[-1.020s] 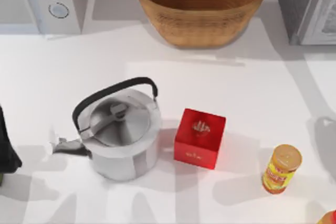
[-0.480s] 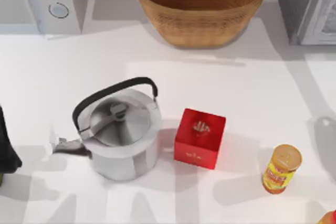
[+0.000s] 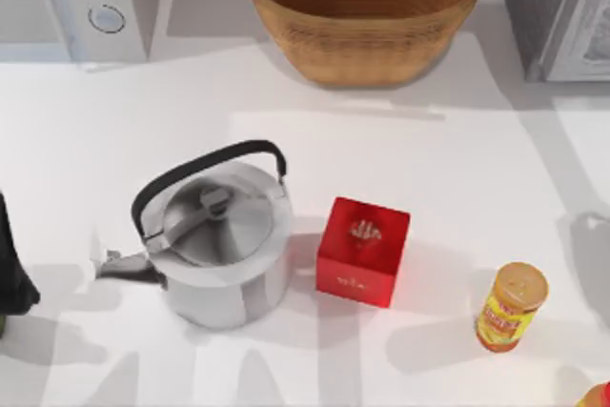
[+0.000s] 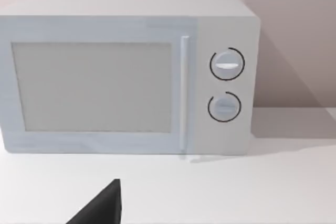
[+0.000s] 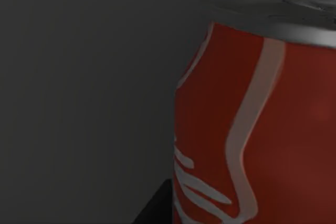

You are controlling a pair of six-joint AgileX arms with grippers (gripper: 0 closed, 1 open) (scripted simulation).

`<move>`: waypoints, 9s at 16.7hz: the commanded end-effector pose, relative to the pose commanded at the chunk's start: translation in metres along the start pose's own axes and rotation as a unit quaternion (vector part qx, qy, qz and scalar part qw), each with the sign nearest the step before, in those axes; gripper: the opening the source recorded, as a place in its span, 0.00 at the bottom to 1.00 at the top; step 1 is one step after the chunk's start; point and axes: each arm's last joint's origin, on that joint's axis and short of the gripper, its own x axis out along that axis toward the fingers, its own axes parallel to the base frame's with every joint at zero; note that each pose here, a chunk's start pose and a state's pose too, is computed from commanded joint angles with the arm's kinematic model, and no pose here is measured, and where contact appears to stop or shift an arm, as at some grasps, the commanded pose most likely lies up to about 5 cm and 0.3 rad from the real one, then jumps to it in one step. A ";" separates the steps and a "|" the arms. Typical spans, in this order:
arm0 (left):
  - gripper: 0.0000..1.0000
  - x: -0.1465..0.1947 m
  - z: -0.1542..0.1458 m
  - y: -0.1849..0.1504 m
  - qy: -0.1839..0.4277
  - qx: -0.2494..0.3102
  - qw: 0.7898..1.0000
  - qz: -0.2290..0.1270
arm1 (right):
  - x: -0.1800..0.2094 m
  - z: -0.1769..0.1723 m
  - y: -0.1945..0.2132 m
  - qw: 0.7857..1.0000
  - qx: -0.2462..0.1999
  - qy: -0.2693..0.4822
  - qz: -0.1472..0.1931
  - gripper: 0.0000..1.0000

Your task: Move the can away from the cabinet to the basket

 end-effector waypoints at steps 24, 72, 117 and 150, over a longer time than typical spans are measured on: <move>1.00 0.000 0.000 0.000 0.000 0.000 1.000 0.000 | -0.191 0.055 -0.008 1.000 0.003 -0.005 0.003 0.00; 1.00 0.000 0.000 0.000 0.000 0.000 1.000 0.000 | -0.109 -0.172 0.017 1.000 0.001 0.000 0.004 0.00; 1.00 0.000 0.000 0.000 0.000 0.000 1.000 0.000 | 0.062 -0.286 0.190 1.000 0.001 0.006 0.005 1.00; 1.00 0.000 0.000 0.000 0.000 0.000 1.000 0.000 | 0.059 -0.279 0.185 1.000 0.001 0.006 0.007 1.00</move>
